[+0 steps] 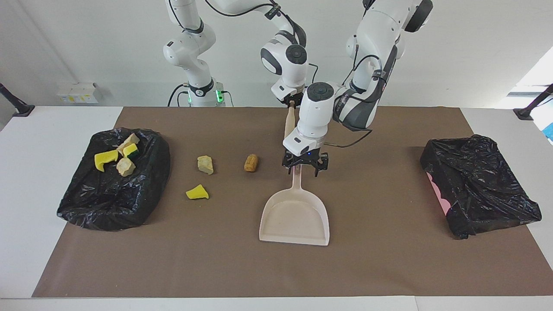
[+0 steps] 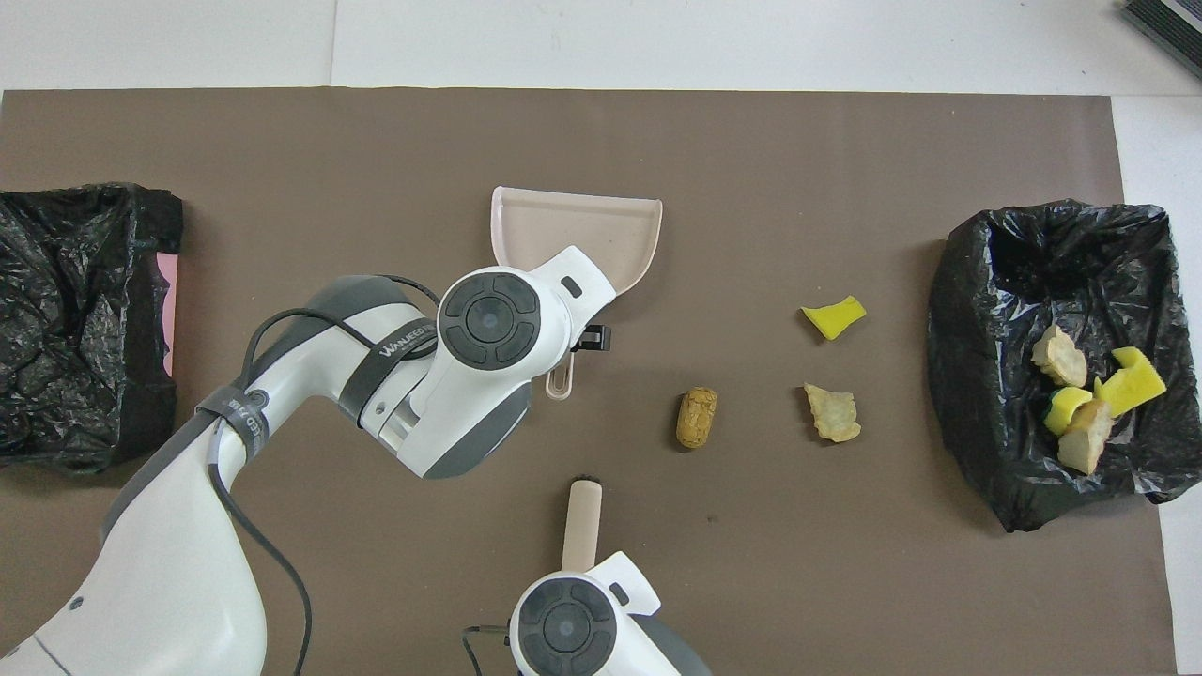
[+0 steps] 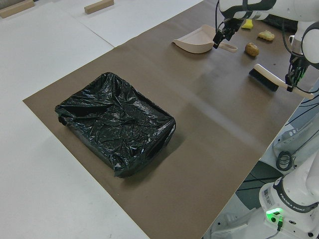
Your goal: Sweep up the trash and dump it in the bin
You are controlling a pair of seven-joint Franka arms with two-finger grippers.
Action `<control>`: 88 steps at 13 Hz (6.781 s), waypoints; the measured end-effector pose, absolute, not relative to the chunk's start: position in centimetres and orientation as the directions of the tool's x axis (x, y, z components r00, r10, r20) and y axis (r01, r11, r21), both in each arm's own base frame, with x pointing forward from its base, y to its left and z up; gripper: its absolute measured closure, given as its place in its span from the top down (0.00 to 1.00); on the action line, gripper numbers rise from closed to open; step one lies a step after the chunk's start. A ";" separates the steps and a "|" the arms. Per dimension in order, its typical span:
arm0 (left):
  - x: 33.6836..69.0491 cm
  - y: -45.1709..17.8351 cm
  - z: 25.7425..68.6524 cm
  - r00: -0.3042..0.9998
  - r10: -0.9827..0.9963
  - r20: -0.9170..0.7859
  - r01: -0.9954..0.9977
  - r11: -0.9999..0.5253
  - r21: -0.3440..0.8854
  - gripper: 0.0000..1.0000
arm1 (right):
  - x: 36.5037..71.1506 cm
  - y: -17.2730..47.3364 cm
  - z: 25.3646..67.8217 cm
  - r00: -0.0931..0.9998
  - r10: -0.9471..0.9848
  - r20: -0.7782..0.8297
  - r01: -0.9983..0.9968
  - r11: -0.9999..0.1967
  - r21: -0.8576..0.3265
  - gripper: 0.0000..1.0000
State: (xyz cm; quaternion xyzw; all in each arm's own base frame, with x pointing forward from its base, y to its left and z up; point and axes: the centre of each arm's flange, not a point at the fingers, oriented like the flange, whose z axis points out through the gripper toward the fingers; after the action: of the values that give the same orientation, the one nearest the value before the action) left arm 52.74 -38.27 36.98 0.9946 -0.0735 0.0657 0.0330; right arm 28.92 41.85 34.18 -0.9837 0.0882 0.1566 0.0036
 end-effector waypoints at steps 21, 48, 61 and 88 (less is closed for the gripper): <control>51.8 -39.2 36.4 0.957 -0.262 0.123 -0.269 -0.962 0.041 0.31 | 46.9 7.1 37.5 0.926 -0.197 -0.323 -0.152 -0.976 0.159 0.26; 47.2 -28.7 36.1 0.099 -0.983 -0.157 -0.995 -0.102 0.010 0.31 | 54.3 4.6 36.9 0.965 0.110 -0.239 0.170 -0.953 0.249 0.26; 45.1 -29.0 35.3 0.107 -0.977 -0.185 -0.994 -0.112 0.015 0.51 | 48.5 12.5 31.7 0.939 0.154 -0.306 0.204 -0.969 0.139 0.26; 46.9 -24.3 37.0 0.012 -0.974 -0.226 -0.998 -0.026 0.058 0.32 | 45.8 29.5 41.6 0.912 -0.035 -0.408 -0.027 -0.999 0.024 0.26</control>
State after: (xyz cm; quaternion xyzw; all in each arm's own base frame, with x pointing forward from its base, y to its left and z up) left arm 46.86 -24.33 37.04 0.7090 -0.6954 -0.1015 -0.0588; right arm 45.80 29.50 41.58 -0.9778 0.0159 0.2087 -0.0088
